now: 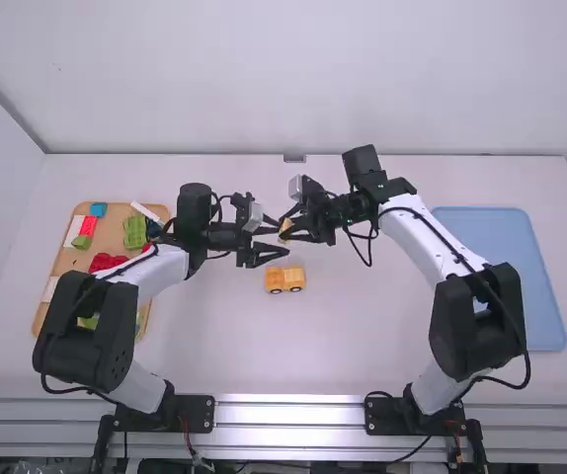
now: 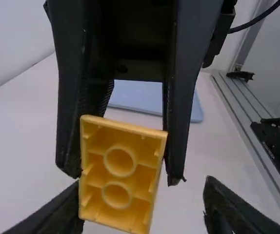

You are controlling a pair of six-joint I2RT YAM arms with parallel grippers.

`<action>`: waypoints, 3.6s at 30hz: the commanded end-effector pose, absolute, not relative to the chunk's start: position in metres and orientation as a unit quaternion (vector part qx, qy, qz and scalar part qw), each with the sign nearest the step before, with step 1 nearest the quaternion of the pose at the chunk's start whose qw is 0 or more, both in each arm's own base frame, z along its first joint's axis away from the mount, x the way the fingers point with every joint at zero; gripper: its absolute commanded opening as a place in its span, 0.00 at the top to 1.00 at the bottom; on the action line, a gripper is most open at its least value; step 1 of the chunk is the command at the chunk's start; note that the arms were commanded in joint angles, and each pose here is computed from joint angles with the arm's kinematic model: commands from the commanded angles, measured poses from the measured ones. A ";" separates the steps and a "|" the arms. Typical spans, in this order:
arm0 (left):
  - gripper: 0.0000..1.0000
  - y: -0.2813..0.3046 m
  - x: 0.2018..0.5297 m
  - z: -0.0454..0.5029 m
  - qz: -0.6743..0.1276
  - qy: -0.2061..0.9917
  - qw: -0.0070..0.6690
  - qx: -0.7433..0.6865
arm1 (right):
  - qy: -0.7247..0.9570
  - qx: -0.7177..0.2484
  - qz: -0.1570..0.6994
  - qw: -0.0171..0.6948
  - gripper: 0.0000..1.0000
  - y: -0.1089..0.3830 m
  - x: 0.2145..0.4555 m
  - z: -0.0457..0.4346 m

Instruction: Assemble lego blocks to make yellow taxi

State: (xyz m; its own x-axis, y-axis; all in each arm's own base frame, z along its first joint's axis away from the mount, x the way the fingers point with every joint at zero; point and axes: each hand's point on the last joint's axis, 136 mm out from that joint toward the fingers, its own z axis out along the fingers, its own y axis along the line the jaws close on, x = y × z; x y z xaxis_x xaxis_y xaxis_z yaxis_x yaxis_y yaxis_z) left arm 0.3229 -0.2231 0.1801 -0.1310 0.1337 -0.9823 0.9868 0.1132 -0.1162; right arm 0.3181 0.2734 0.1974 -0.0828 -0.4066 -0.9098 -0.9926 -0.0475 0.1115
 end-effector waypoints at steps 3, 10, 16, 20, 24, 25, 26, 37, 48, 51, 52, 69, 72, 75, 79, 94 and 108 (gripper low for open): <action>0.54 -0.225 0.320 0.185 -0.470 0.572 0.462 0.488 | 0.584 -0.590 0.432 0.353 0.89 0.278 0.319 0.208; 0.75 -0.226 0.319 0.185 -0.470 0.571 0.461 0.490 | 0.583 -0.590 0.431 0.355 0.88 0.278 0.320 0.209; 0.84 -0.227 0.320 0.187 -0.467 0.566 0.467 0.493 | 0.567 -0.590 0.442 0.368 0.42 0.279 0.321 0.216; 0.86 -0.227 0.323 0.192 -0.460 0.556 0.480 0.499 | 0.553 -0.578 0.460 0.386 0.29 0.273 0.327 0.228; 0.86 -0.228 0.328 0.206 -0.457 0.542 0.499 0.498 | 0.535 -0.562 0.483 0.406 0.28 0.265 0.333 0.244; 0.86 -0.228 0.329 0.212 -0.455 0.536 0.507 0.498 | 0.528 -0.560 0.489 0.411 0.29 0.263 0.333 0.247; 0.87 -0.229 0.331 0.218 -0.454 0.531 0.515 0.497 | 0.520 -0.559 0.494 0.416 0.29 0.261 0.333 0.251; 0.87 -0.229 0.349 0.244 -0.432 0.531 0.561 0.465 | 0.467 -0.582 0.486 0.455 0.40 0.265 0.336 0.267; 0.87 -0.229 0.360 0.253 -0.412 0.535 0.588 0.446 | 0.486 -0.565 0.482 0.460 0.52 0.270 0.351 0.277; 0.86 -0.229 0.360 0.260 -0.410 0.524 0.597 0.447 | 0.481 -0.569 0.479 0.465 0.53 0.272 0.351 0.278; 0.86 -0.228 0.359 0.262 -0.408 0.519 0.602 0.449 | 0.480 -0.568 0.478 0.467 0.54 0.271 0.352 0.279; 0.80 -0.228 0.360 0.263 -0.408 0.519 0.602 0.448 | 0.467 -0.574 0.473 0.478 0.48 0.271 0.354 0.284; 0.79 -0.228 0.360 0.262 -0.408 0.522 0.602 0.447 | 0.469 -0.571 0.474 0.479 0.43 0.267 0.356 0.284; 0.77 -0.228 0.360 0.262 -0.408 0.521 0.602 0.447 | 0.473 -0.569 0.476 0.475 0.43 0.267 0.355 0.283; 0.75 -0.228 0.360 0.264 -0.406 0.517 0.605 0.449 | 0.478 -0.567 0.478 0.471 0.46 0.267 0.355 0.281; 0.71 -0.228 0.359 0.264 -0.407 0.516 0.604 0.450 | 0.471 -0.572 0.477 0.473 0.77 0.269 0.353 0.282; 0.01 -0.207 0.389 0.167 -0.329 0.701 0.507 0.378 | 0.752 -0.402 0.242 0.462 0.78 0.227 0.454 0.218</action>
State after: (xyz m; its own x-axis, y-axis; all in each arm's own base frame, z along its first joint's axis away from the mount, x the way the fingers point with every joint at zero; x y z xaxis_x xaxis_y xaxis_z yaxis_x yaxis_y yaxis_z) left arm 0.3710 -0.2164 0.1789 -0.2362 0.1242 -0.9637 0.9037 0.3925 -0.1709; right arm 0.4191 0.2497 0.2319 -0.1390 -0.3171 -0.9382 -0.9427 0.3324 0.0273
